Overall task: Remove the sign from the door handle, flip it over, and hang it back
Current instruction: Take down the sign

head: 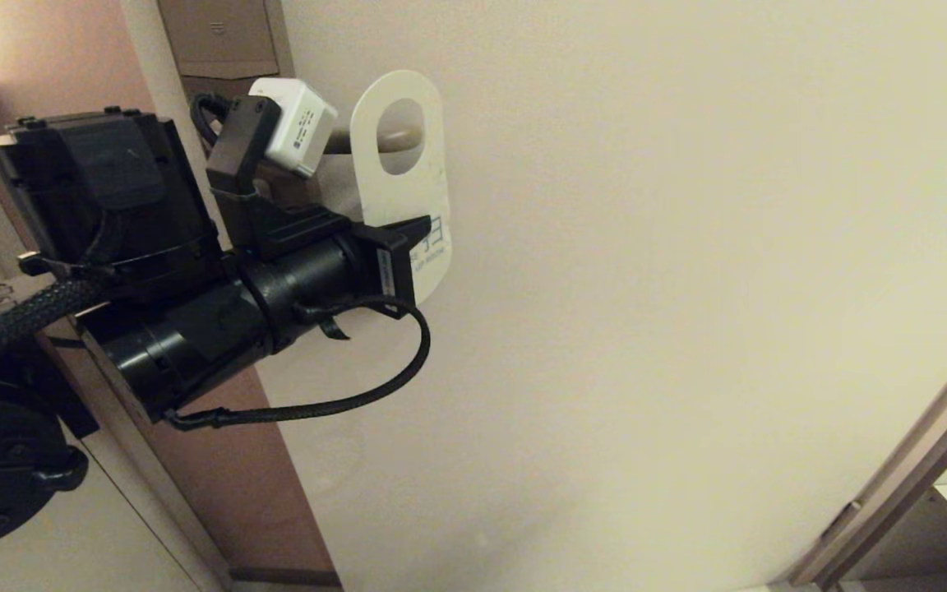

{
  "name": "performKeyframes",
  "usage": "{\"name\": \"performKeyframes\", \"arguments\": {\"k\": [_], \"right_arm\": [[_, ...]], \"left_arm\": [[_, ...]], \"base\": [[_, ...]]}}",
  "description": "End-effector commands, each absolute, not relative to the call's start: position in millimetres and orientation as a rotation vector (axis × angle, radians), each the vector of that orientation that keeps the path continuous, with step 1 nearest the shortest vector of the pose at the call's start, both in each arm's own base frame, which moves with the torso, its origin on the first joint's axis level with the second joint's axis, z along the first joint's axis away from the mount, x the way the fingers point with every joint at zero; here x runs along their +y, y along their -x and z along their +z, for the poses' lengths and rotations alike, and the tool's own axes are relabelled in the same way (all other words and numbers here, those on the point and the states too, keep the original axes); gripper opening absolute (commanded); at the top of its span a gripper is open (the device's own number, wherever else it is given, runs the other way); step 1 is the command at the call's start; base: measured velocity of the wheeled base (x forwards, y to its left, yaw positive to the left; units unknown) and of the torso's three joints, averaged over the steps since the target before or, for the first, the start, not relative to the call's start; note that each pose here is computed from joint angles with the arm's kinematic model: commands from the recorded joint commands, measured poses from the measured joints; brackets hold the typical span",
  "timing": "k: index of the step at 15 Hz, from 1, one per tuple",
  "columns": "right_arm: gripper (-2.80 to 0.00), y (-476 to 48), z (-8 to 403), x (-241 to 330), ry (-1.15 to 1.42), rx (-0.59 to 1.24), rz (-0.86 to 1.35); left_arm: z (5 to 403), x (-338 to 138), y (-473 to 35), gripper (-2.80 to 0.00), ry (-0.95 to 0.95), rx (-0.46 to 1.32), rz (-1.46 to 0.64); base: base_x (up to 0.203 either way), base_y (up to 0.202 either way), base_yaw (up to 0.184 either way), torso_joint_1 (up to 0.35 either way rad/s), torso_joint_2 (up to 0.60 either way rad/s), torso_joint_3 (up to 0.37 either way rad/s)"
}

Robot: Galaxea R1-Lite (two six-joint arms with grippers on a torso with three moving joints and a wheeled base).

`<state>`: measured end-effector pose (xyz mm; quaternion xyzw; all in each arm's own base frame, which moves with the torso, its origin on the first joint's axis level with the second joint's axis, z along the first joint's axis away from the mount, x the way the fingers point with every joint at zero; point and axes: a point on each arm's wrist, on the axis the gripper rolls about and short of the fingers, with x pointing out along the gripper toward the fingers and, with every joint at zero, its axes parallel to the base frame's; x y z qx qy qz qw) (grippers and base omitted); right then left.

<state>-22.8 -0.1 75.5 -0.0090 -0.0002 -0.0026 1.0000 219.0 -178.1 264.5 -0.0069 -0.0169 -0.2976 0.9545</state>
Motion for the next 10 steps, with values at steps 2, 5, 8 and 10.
{"name": "performKeyframes", "arguments": {"k": [2, 5, 8, 10], "right_arm": [[-2.8, 23, 76, 0, 0.018, -0.001, -0.006], [-2.8, 23, 75, 0, 0.018, 0.0, -0.005], [-2.8, 23, 75, 0, 0.018, 0.0, -0.005], [-2.8, 23, 75, 0, 0.018, 0.0, -0.006]], "left_arm": [[261, -185, -218, -2.8, 0.011, -0.026, -0.625], [262, -192, -211, -2.8, 0.011, -0.028, -0.66], [263, -200, -201, -2.8, 0.013, -0.032, -0.705], [263, -202, -198, -2.8, 0.013, -0.03, -0.718]], "base": [[0.0, 0.0, 0.0, 0.0, 0.0, 0.0], [0.0, 0.0, 0.0, 0.0, 0.0, 0.0], [0.0, 0.0, 0.0, 0.0, 0.0, 0.0], [0.0, 0.0, 0.0, 0.0, 0.0, 0.0]]}}
